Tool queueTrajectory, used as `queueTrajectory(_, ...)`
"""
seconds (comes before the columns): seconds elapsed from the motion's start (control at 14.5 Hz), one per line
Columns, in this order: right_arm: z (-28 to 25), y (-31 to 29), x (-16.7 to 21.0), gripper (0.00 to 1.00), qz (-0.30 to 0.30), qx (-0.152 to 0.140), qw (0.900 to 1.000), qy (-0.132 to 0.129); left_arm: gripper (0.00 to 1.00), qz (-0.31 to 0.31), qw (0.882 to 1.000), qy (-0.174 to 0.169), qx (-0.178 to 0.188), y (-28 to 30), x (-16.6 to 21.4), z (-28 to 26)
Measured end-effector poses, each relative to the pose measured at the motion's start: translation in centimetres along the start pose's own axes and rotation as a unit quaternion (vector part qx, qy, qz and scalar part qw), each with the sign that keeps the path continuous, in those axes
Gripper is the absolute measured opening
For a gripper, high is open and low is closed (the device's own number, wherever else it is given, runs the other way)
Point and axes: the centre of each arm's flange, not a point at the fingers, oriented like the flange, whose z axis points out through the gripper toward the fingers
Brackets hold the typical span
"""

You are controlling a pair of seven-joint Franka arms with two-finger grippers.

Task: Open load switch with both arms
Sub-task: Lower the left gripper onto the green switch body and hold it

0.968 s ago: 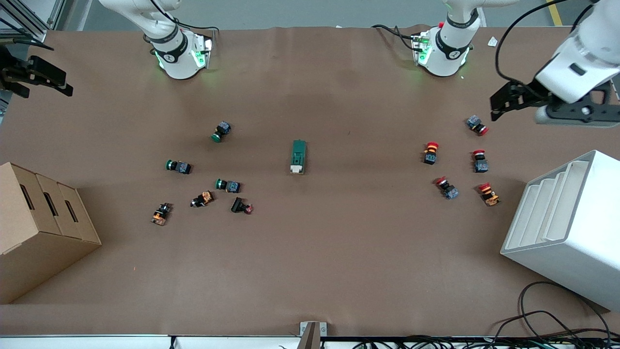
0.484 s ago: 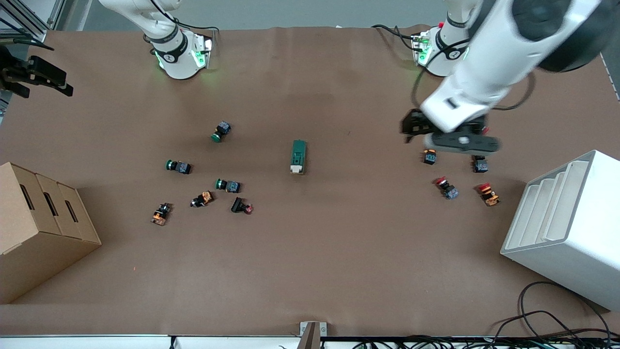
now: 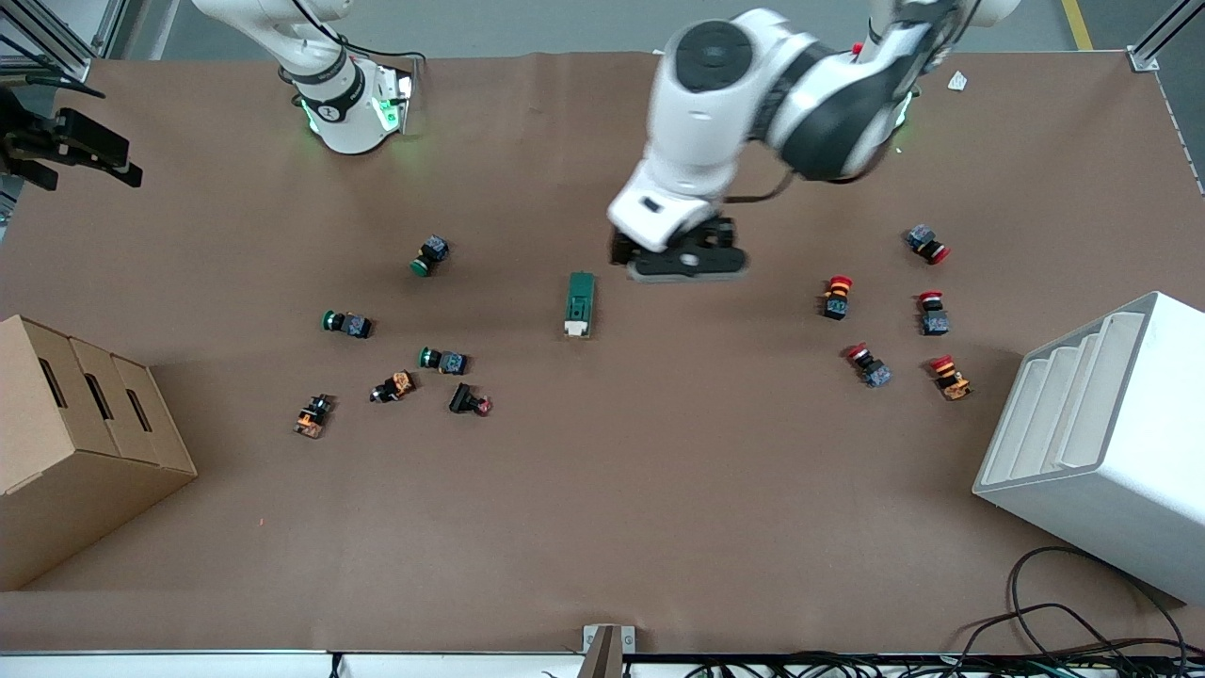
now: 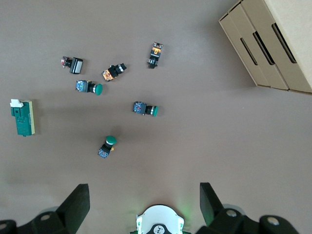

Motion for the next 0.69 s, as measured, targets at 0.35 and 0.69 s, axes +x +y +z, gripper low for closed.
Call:
queueTrajectory(0.35,-0.2,0.0,0.0,1.00,0.000,0.000,1.000,0.004,1.00,-0.028,0.998,0.061,0.022,7.9,-8.6,8.1)
queueTrajectory(0.69,0.2,0.0,0.5,1.00,0.000,0.000,1.000,0.002,1.00,-0.019,0.991,0.126,0.038,10.5,-16.2,16.0)
